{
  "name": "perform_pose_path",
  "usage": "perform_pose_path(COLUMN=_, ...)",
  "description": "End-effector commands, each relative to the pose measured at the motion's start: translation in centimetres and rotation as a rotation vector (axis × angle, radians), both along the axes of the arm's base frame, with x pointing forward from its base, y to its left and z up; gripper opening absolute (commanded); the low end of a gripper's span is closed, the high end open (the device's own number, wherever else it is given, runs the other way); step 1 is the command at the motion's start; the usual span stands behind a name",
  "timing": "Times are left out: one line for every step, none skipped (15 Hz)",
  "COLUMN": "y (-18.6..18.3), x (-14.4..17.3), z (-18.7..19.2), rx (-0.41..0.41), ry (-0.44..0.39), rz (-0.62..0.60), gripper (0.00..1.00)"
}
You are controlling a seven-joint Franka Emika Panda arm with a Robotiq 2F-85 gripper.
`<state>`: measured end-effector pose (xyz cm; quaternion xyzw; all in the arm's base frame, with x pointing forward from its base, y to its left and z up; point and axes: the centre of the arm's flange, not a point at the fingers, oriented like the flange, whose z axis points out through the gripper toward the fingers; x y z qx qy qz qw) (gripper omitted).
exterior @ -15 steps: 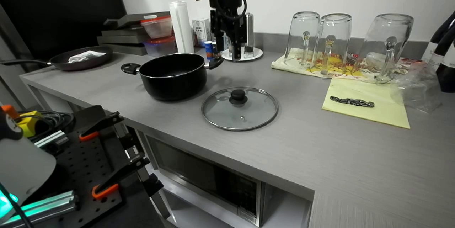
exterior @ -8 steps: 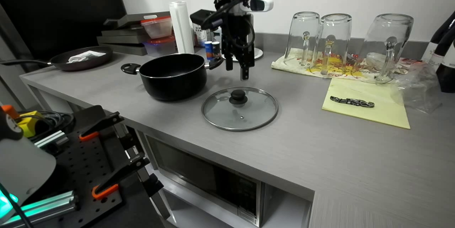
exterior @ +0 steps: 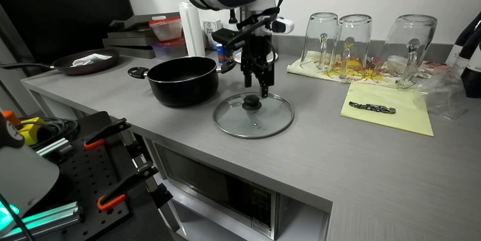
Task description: Place the lid on the pot
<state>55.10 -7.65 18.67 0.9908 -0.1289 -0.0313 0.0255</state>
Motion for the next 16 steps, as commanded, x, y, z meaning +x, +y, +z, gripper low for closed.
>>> perform_pose_path(y=0.1, x=1.5, z=-1.5, rx=-0.015, ry=-0.001, rz=-0.016, gripper=1.00)
perform_pose_path(y=0.1, x=1.5, z=-1.8, rx=-0.014, ry=0.003, rz=-0.015, gripper=1.00)
perform_pose_path(y=0.2, x=1.6, z=-2.1, rx=-0.013, ry=0.006, rz=-0.014, gripper=1.00)
perform_pose_path(y=0.3, x=1.6, z=-2.4, rx=-0.012, ry=0.010, rz=-0.012, gripper=1.00)
perform_pose_path(y=0.3, x=1.6, z=-2.7, rx=-0.012, ry=0.013, rz=-0.011, gripper=1.00)
perform_pose_path(y=0.4, x=1.7, z=-2.9, rx=-0.012, ry=0.017, rz=-0.011, gripper=1.00)
perform_pose_path(y=0.4, x=1.7, z=-3.1, rx=-0.011, ry=0.020, rz=-0.010, gripper=1.00)
perform_pose_path(y=0.4, x=1.8, z=-3.3, rx=-0.011, ry=0.023, rz=-0.011, gripper=1.00)
perform_pose_path(y=0.4, x=1.8, z=-3.4, rx=-0.011, ry=0.024, rz=-0.011, gripper=1.00)
perform_pose_path(y=0.4, x=1.9, z=-3.5, rx=-0.010, ry=0.027, rz=-0.012, gripper=0.75)
perform_pose_path(y=0.4, x=1.9, z=-3.5, rx=-0.009, ry=0.027, rz=-0.012, gripper=0.74)
perform_pose_path(y=0.4, x=1.9, z=-3.5, rx=-0.007, ry=0.028, rz=-0.012, gripper=0.67)
perform_pose_path(y=0.4, x=1.8, z=-3.5, rx=-0.007, ry=0.029, rz=-0.013, gripper=0.60)
perform_pose_path(y=0.4, x=1.8, z=-3.4, rx=-0.004, ry=0.030, rz=-0.013, gripper=0.53)
perform_pose_path(y=0.5, x=1.7, z=-3.2, rx=-0.001, ry=0.030, rz=-0.012, gripper=0.43)
perform_pose_path(y=0.6, x=1.6, z=-3.0, rx=0.002, ry=0.030, rz=-0.011, gripper=0.37)
